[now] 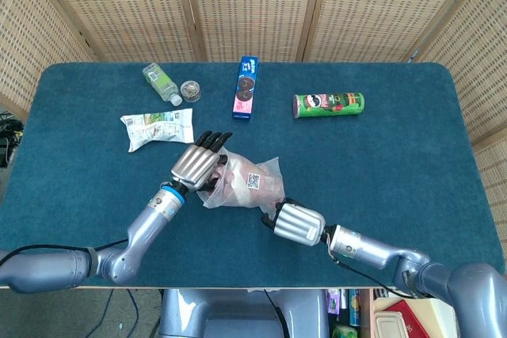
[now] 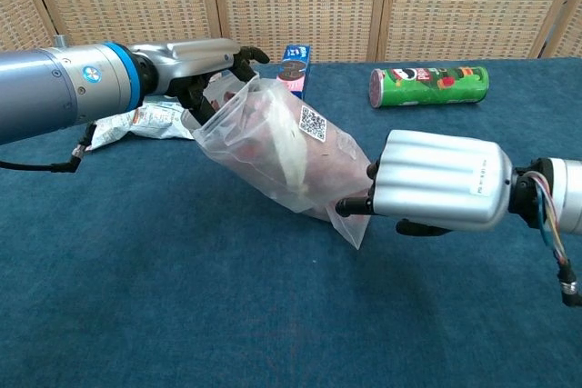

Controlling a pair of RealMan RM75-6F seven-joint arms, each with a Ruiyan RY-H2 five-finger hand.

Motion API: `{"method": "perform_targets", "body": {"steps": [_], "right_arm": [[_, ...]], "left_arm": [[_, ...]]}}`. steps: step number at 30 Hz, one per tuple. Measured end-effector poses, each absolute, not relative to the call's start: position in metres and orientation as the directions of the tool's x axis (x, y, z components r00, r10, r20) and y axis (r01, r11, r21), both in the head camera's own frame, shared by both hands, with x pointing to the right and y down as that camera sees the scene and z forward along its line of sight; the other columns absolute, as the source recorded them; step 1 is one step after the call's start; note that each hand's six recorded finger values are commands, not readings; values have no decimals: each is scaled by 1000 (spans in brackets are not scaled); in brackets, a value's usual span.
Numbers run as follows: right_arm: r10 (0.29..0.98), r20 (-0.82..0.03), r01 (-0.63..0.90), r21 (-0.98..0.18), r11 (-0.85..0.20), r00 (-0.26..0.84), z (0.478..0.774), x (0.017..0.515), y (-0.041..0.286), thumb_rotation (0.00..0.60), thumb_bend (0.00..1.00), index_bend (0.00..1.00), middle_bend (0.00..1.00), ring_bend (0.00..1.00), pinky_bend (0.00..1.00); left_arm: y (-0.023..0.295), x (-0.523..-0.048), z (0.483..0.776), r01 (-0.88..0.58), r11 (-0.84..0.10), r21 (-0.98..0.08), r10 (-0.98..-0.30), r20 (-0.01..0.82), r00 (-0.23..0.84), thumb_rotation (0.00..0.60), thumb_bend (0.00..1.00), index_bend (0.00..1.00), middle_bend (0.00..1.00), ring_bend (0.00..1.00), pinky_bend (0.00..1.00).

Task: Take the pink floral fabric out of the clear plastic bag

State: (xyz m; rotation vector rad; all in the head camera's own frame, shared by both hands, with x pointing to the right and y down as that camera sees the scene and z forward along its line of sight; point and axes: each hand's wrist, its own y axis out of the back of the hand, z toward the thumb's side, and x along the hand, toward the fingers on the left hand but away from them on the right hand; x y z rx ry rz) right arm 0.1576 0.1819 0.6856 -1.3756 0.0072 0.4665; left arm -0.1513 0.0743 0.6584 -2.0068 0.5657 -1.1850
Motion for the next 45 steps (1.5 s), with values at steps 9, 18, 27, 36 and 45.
{"method": "perform_targets", "body": {"steps": [9, 18, 27, 36, 45], "right_arm": [[317, -304, -357, -926, 124, 898, 699, 154, 182, 600, 339, 338, 794, 701, 917], [312, -318, -374, -917, 137, 895, 711, 150, 182, 600, 339, 338, 794, 700, 917], [297, -303, -359, -920, 159, 906, 720, 141, 183, 600, 338, 338, 794, 701, 917], [299, -301, -357, -922, 153, 906, 725, 135, 181, 600, 339, 338, 794, 701, 917], [303, -299, -355, -923, 147, 905, 728, 129, 180, 600, 339, 413, 794, 701, 918]], "left_arm": [[73, -154, 658, -13, -641, -768, -679, 558, 477, 600, 490, 663, 0, 0, 0], [74, -155, 659, -26, -654, -756, -671, 564, 481, 600, 490, 663, 0, 0, 0], [75, -153, 658, -32, -657, -753, -669, 563, 485, 600, 490, 663, 0, 0, 0], [74, -154, 656, -37, -663, -748, -667, 567, 483, 600, 489, 664, 0, 0, 0], [72, -157, 657, -41, -667, -744, -668, 571, 477, 600, 490, 665, 0, 0, 0]]}}
